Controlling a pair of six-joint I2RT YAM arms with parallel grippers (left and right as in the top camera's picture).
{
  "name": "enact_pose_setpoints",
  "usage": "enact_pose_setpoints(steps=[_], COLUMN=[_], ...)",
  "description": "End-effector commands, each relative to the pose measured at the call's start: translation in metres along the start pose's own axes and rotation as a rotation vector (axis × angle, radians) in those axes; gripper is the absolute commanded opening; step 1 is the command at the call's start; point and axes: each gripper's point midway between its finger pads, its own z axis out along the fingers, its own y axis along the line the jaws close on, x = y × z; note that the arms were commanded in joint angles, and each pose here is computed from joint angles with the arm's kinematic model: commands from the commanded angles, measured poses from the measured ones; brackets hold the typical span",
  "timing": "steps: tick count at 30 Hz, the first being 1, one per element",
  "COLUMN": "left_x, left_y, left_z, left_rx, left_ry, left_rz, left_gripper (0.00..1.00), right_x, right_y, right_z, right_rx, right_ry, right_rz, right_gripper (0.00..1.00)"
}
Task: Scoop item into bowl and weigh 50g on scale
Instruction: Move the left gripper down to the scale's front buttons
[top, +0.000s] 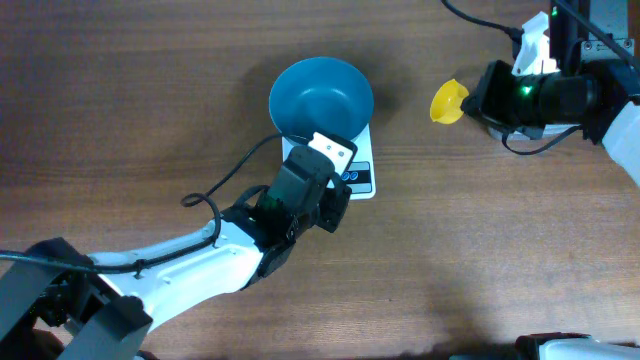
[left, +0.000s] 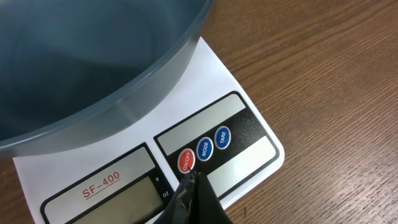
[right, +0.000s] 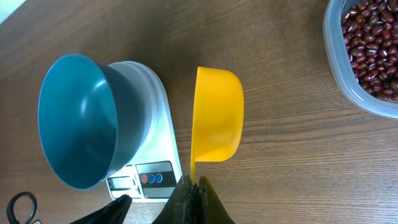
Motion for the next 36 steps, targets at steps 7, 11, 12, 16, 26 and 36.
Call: enact_pose_setpoints(steps=[7,11,12,16,26,36], left_x=[0.015,0.015,0.014,0.014,0.020,0.023], left_y=[0.000,0.001,0.004,0.004,0.004,0.004], left_z=[0.016,0.016,0.016,0.022,0.032,0.041], left_rx=[-0.008,-0.013,-0.024,-0.027,-0.030,-0.029], left_ry=[0.028,0.028,0.026,0.014,0.010,-0.003], left_rz=[0.021,0.021,0.020,0.019,0.003,0.002], left_gripper=[0.00,0.00,0.00,0.00,0.00,0.00], right_x=[-0.009,-0.008,-0.007,-0.004,0.000,0.003], right_y=[0.004,0.005,0.005,0.003,0.001,0.000], right_z=[-0.007,-0.007,-0.007,-0.007,-0.007,-0.007], right_rx=[-0.007,-0.011,-0.010,-0.004,0.004,0.008], right_ry=[-0.035,-0.032,-0.029,-0.017,0.002,0.013], right_rz=[-0.024,-0.023,-0.022,-0.019,-0.063,-0.059], right_gripper=[0.04,0.04,0.04,0.04,0.04,0.04])
